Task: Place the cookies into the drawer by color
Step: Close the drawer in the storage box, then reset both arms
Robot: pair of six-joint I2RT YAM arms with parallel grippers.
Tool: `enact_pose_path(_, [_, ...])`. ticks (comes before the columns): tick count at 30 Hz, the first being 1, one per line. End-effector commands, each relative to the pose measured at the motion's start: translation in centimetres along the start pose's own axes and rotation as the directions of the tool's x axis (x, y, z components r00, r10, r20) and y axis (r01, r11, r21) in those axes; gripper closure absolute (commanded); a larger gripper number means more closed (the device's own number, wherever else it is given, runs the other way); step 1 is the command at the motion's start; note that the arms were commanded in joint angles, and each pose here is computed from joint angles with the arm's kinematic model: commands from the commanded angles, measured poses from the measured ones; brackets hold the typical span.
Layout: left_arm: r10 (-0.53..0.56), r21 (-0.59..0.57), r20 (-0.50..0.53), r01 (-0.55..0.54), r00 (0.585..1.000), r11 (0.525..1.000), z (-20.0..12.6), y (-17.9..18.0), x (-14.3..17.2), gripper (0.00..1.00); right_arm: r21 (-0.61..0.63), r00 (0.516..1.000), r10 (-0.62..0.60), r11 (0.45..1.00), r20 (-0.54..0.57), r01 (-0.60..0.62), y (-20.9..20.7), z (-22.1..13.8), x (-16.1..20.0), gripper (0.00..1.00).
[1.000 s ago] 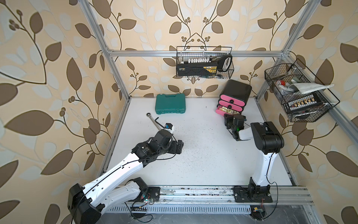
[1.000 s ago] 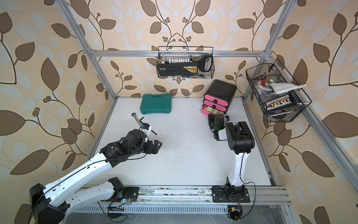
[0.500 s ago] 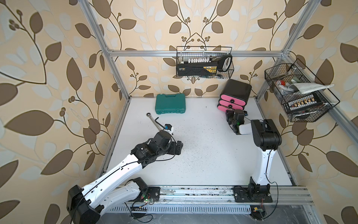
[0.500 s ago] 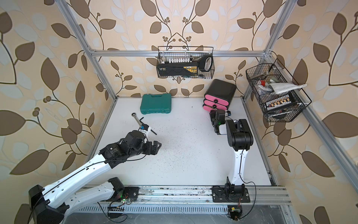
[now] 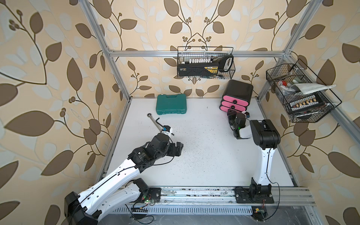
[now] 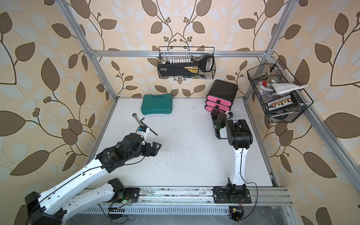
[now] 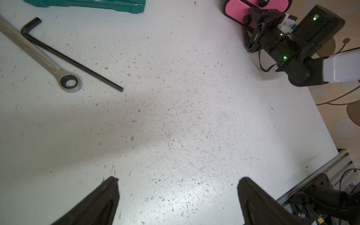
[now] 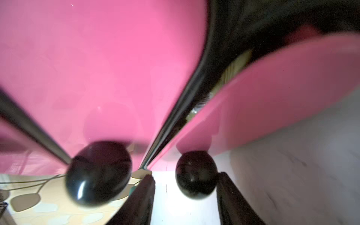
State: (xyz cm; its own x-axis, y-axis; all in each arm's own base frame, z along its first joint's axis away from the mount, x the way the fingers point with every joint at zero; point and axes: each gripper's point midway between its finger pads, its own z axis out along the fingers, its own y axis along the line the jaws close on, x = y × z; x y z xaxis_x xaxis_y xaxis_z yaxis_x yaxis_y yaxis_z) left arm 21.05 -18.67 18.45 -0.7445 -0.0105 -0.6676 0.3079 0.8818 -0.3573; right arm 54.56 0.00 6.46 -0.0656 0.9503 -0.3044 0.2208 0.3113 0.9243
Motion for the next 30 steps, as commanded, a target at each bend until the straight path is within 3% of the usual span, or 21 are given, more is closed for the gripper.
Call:
enact_pose_path(1, [0.004,-0.022,0.048,-0.003,0.999,1.0,-0.3,0.5,-0.8,0.02,-0.161,0.999,-0.037,0.986,-0.014,0.034,4.9,-2.8,-1.0,0.46])
enact_pose_path(5, [0.086,-0.108,0.116,-0.074,0.99,0.991,-1.1,1.5,-2.7,0.02,-0.177,0.985,-0.132,0.978,-0.111,0.111,6.3,-6.9,0.2,0.45])
enact_pose_path(10, [0.224,-0.374,0.25,-0.119,0.942,0.92,-2.0,5.0,-6.5,0.02,-0.132,0.924,-0.325,0.944,-0.204,0.303,7.5,-12.8,0.4,0.45])
enact_pose_path(13, [0.311,-0.475,0.296,-0.143,0.903,0.868,-2.0,5.9,-8.4,0.02,-0.061,0.839,-0.496,0.867,-0.223,0.495,7.7,-16.5,-0.5,0.45])
enact_pose_path(17, [0.402,-0.592,0.299,-0.162,0.866,0.79,-0.8,7.9,-9.9,0.02,0.129,0.722,-0.657,0.713,-0.218,0.689,6.5,-20.8,-3.6,0.44])
enact_pose_path(20, [0.389,-0.669,0.274,-0.116,0.879,0.735,0.1,11.7,-9.9,0.02,0.287,0.642,-0.747,0.586,-0.172,0.758,4.9,-23.5,-6.5,0.43])
enact_pose_path(23, [0.324,-0.695,0.269,-0.051,0.907,0.718,1.2,15.7,-9.1,0.02,0.388,0.559,-0.82,0.478,-0.123,0.788,2.9,-25.1,-8.3,0.42])
enact_pose_path(25, [0.315,-0.72,0.257,-0.037,0.914,0.693,1.8,17.7,-8.3,0.02,0.431,0.53,-0.843,0.446,-0.092,0.785,1.4,-25.4,-8.8,0.4])
enact_pose_path(27, [0.327,-0.736,0.241,-0.047,0.914,0.675,2.6,19.1,-7.7,0.02,0.434,0.524,-0.848,0.446,-0.072,0.782,0.3,-24.8,-8.6,0.38])
enact_pose_path(30, [0.337,-0.731,0.232,-0.066,0.913,0.679,3.8,20.4,-6.9,0.02,0.401,0.514,-0.855,0.449,-0.067,0.798,-0.5,-23.1,-7.8,0.36])
